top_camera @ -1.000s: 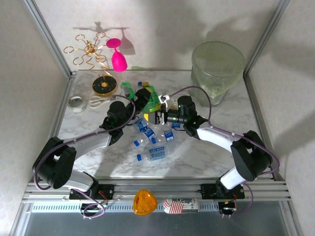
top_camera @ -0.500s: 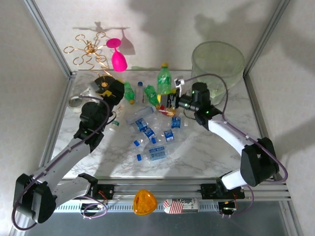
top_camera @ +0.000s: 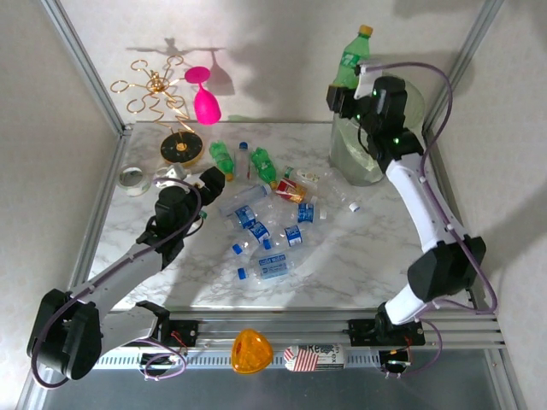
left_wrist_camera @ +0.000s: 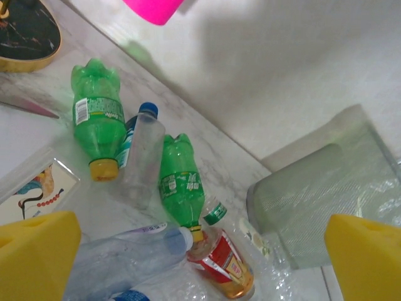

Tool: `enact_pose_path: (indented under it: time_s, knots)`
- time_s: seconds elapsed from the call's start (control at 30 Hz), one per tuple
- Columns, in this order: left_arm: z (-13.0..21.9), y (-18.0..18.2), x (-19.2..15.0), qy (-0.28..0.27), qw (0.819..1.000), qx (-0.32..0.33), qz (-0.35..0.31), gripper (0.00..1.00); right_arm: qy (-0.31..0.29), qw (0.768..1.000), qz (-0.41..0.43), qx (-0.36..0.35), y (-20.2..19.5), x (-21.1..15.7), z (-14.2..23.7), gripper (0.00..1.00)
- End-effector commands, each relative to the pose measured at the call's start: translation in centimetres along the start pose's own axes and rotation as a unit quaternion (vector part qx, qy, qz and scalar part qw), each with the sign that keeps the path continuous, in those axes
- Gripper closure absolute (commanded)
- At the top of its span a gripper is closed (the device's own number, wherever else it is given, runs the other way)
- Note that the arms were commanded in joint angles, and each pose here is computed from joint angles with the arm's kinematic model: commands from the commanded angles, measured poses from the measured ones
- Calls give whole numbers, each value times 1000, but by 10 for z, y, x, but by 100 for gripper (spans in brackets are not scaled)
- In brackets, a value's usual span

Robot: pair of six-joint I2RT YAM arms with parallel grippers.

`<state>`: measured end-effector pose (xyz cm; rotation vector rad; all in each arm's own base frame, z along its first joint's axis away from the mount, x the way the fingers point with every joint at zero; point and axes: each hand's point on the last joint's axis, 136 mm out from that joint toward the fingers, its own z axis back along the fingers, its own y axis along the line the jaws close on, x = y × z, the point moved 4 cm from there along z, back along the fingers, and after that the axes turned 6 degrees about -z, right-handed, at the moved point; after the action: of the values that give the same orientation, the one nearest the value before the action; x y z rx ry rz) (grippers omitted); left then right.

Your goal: Put the plastic bottles in the bin

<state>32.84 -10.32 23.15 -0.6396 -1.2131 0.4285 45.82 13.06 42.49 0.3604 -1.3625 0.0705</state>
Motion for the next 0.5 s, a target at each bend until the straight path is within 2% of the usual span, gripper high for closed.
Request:
enact_pose_path:
  time_s: [0.0, 0.23, 0.47]
  knots:
    - [1, -5, 6, -3, 1000, -6, -20, 0, 51, 990, 21, -127, -52, -12, -14, 57]
    - [7, 1, 9, -18, 999, 7, -27, 0, 120, 976, 16, -180, -99, -45, -47, 57]
    - [9, 0, 13, -24, 999, 14, -35, 0, 148, 971, 10, -186, -115, -66, -66, 55]
